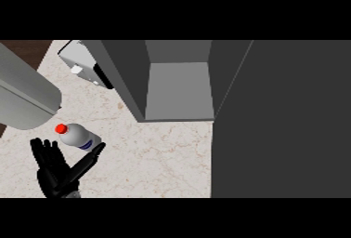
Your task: Pick up the bottled water, place it into the cabinet and close the cabinet
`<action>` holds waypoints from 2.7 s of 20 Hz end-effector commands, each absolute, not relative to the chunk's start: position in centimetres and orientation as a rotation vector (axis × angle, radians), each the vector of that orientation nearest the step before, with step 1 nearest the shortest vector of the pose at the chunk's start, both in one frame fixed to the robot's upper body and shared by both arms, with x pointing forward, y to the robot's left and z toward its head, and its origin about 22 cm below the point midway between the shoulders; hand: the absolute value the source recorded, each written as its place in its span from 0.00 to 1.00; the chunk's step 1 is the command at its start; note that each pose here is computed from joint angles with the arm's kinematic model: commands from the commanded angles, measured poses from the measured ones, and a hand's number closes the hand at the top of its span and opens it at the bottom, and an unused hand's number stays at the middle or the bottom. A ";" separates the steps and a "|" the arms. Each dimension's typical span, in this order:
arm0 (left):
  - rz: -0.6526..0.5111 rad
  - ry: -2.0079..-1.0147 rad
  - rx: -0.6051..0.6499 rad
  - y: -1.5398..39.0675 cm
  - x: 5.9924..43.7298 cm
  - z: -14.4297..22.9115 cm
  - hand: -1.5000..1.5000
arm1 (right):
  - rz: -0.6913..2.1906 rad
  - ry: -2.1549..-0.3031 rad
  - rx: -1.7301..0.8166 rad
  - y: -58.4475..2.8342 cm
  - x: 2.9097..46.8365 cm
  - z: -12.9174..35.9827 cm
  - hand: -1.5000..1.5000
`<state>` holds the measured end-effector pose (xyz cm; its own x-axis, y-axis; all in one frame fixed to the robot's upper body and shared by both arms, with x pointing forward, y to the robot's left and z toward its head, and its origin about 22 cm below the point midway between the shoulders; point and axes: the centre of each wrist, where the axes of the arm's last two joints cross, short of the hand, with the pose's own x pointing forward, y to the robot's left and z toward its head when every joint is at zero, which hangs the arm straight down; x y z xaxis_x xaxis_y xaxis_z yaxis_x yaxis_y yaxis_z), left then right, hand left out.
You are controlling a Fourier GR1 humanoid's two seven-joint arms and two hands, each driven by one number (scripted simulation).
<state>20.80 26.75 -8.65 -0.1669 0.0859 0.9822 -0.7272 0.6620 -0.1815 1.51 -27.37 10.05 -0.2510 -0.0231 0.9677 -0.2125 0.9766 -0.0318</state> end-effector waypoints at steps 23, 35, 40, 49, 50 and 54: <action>0.941 -1.761 0.311 29.4 24.7 -13.9 1.00 | 0.222 -1.888 0.146 -28.1 -0.4 13.7 0.00; 0.929 -1.864 0.410 27.7 27.5 -12.8 1.00 | 0.204 -1.898 0.174 -28.2 0.5 13.7 0.00; 0.527 -1.817 -0.091 24.6 26.0 -14.1 1.00 | 0.209 -1.906 0.154 -28.5 0.3 11.9 0.00; 0.345 -1.868 -0.300 21.7 27.9 -10.1 1.00 | 0.207 -1.919 0.143 -28.0 0.4 13.1 0.00; 0.312 -1.874 -0.308 21.6 27.7 -9.6 1.00 | 0.211 -1.915 0.125 -29.1 1.1 12.4 0.00; 0.277 -1.885 -0.382 17.8 28.2 -6.3 1.00 | 0.213 -1.909 0.147 -29.0 0.6 12.8 0.00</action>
